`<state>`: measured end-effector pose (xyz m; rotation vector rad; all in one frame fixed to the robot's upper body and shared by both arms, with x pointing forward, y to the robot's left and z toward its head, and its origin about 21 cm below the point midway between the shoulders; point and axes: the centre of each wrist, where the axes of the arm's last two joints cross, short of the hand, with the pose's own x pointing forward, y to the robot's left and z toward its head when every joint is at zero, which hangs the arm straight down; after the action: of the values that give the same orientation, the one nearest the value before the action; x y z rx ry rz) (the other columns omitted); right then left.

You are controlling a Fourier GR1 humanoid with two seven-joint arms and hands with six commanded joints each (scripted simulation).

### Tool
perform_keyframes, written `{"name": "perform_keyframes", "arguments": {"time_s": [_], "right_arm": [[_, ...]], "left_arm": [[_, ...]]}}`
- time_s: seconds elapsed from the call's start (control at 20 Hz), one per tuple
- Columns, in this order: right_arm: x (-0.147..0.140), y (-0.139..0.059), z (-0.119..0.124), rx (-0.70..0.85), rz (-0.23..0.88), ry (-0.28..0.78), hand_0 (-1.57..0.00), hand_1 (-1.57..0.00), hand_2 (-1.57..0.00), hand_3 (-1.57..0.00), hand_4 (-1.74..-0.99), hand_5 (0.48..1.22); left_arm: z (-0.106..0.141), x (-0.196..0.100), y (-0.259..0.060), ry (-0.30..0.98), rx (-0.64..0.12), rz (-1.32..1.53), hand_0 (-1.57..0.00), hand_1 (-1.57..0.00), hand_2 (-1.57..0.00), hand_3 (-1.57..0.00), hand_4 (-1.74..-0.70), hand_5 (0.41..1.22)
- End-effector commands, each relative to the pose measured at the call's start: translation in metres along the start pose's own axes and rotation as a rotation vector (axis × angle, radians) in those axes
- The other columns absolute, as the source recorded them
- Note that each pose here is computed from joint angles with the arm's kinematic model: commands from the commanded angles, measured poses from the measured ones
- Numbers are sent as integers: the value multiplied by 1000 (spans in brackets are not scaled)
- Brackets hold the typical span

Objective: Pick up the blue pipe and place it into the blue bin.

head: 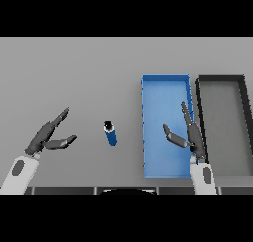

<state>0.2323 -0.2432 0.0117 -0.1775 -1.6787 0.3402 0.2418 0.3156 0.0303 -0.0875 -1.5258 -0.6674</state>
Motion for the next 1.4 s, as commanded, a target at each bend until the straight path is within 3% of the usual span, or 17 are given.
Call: {"name": "perform_keyframes", "arguments": {"time_s": [0.0,0.1,0.25,0.5,0.6,0.8,1.1,1.25,1.35], "right_arm": [[2,-2,-1,3,2,-9,1,1,1,1,-1174,616],[2,-6,-1,7,14,2,1,1,1,1,-1164,617],[1,-3,5,8,-13,4,1,1,1,1,-1189,619],[3,0,2,12,-29,3,1,1,1,1,-1218,627],[1,-6,6,3,-23,12,1,1,1,1,-1214,624],[1,-1,7,5,-23,29,1,1,1,1,-1205,625],[-1,-6,11,-2,-17,4,1,1,1,1,-1221,645],[1,-9,11,-9,6,4,1,1,1,1,-1205,649],[-1,-9,13,-14,-1,4,1,1,1,1,-1210,653]], "left_arm": [[-1,1,-7,6,-30,7,1,1,1,1,-1071,522],[-6,7,-27,32,-117,20,1,1,1,1,-1113,497],[-10,7,-50,54,-180,5,1,1,1,1,-1137,464],[-33,5,-80,33,-231,28,1,1,1,1,-1147,452],[-41,-1,-92,6,-229,31,1,1,1,1,-1154,459],[-63,0,-108,-5,-220,57,1,1,1,1,-1145,460],[-82,-4,-129,13,-227,8,1,1,1,1,-1051,418],[-88,-9,-135,-9,-241,59,1,1,1,1,-1090,441],[-95,-7,-144,-27,-237,106,1,0,-54,-40,-1140,502]]}}
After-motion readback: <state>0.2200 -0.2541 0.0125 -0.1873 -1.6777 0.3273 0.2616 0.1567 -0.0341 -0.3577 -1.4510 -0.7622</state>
